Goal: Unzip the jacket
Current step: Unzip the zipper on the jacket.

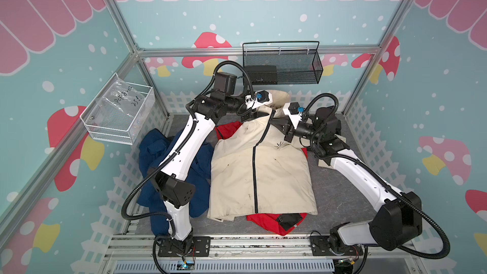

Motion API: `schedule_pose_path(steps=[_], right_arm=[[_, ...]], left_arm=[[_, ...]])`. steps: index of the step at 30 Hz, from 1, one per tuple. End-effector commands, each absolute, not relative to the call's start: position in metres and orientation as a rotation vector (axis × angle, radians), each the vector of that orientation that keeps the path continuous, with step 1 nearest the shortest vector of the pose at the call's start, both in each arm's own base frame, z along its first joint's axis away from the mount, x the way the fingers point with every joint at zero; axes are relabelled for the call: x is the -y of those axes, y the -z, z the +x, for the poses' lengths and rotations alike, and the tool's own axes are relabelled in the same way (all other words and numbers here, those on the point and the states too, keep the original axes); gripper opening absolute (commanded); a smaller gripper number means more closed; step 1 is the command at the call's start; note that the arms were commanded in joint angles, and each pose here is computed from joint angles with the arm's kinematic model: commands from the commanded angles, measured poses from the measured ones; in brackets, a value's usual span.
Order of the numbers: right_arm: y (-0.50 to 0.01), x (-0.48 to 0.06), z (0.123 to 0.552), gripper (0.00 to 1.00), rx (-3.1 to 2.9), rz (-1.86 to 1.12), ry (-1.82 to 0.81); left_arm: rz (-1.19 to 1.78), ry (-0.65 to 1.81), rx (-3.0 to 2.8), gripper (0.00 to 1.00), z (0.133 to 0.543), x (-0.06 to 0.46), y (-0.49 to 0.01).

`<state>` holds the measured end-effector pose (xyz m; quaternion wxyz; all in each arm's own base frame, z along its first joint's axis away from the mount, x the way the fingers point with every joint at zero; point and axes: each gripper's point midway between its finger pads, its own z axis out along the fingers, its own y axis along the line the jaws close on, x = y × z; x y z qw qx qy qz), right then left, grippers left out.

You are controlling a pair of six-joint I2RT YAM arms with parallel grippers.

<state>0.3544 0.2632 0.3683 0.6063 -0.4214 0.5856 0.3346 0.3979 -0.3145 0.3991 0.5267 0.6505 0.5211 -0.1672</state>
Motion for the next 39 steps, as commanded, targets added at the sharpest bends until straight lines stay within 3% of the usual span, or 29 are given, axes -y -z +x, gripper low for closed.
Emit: schedule_pose_path(steps=[1, 9, 17, 39], right_arm=[[-0.387, -0.262, 0.343, 0.0, -1.265, -0.999, -0.728], [-0.385, -0.262, 0.346, 0.0, -1.272, -0.993, -0.717], [-0.381, -0.26, 0.354, 0.0, -1.309, -0.955, -0.71], [-0.312, -0.274, 0.38, 0.0, -1.546, -0.771, -0.918]], left_arm=[[1.593, 0.394, -1.274, 0.49, 0.399, 0.314, -0.385], [1.605, 0.408, -1.303, 0.36, 0.398, 0.314, -0.376], [1.598, 0.448, -1.296, 0.0, 0.394, 0.319, -0.381], [1.16, 0.646, -1.311, 0.0, 0.428, 0.315, -0.475]])
